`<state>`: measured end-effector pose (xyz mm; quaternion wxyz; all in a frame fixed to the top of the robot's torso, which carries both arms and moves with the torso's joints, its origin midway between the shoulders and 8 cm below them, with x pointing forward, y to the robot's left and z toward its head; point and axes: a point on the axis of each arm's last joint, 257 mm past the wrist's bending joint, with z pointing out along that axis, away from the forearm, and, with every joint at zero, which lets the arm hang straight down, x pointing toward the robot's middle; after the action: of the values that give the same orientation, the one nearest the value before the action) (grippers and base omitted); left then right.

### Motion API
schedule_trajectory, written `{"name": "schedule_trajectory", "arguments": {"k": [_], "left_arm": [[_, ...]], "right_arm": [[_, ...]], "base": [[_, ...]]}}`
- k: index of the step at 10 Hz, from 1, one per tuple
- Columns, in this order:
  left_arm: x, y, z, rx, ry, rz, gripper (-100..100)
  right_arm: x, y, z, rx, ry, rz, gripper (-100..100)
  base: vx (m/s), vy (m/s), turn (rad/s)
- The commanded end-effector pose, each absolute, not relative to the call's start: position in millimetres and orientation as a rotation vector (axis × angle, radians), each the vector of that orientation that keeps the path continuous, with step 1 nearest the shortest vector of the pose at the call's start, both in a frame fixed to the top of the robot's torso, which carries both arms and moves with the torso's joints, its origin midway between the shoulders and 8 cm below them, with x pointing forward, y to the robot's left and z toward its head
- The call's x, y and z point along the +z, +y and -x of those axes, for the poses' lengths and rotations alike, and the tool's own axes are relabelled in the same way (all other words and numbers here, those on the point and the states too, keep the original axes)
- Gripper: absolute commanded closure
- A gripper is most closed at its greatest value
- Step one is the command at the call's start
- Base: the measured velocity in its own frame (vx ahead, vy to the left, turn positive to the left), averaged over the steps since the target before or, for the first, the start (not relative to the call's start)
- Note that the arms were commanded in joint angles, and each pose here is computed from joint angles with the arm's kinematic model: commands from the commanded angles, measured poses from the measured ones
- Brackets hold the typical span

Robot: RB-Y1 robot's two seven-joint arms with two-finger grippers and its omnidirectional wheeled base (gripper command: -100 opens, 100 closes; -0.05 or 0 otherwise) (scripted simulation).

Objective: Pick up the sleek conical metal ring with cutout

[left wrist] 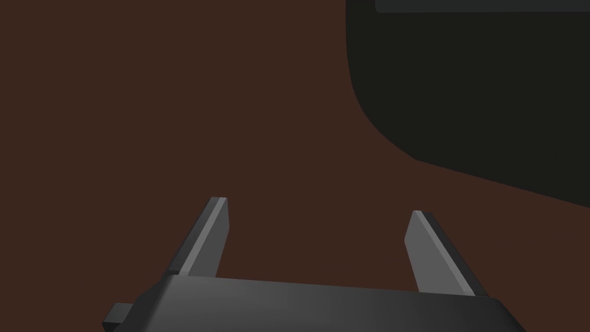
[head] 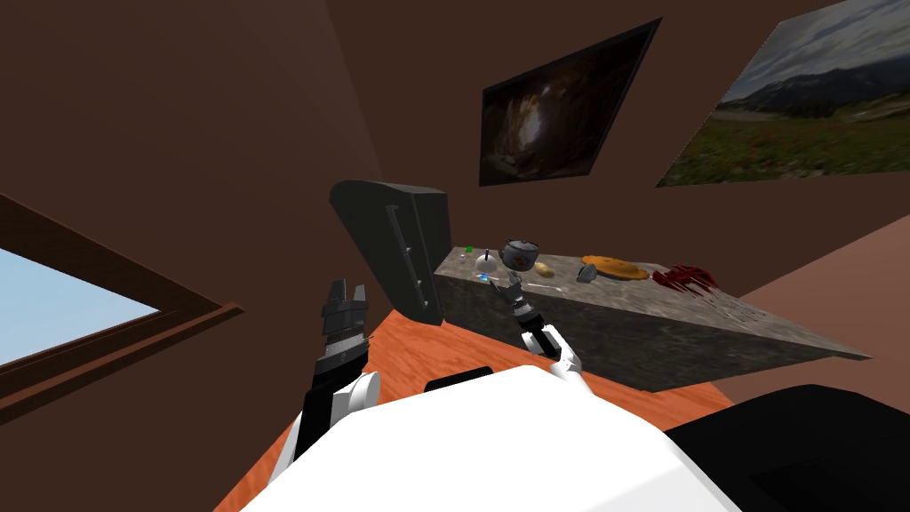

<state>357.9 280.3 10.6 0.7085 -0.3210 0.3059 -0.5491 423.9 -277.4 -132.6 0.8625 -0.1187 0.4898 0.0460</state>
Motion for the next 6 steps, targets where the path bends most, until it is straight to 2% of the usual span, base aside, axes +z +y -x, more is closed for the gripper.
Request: {"name": "schedule_trajectory", "arguments": {"k": [1, 6], "left_arm": [[11, 280, -358, -1.219, 0.679, 0.713, 0], [11, 280, -358, -1.219, 0.679, 0.713, 0]], "right_arm": [[-141, -283, -429, 0.036, 1.037, 0.281, -100], [-157, -296, -439, -0.113, 1.051, 0.353, -100]], "base": [[0.012, 0.006, -0.051], [0.012, 0.003, -0.028]]}}
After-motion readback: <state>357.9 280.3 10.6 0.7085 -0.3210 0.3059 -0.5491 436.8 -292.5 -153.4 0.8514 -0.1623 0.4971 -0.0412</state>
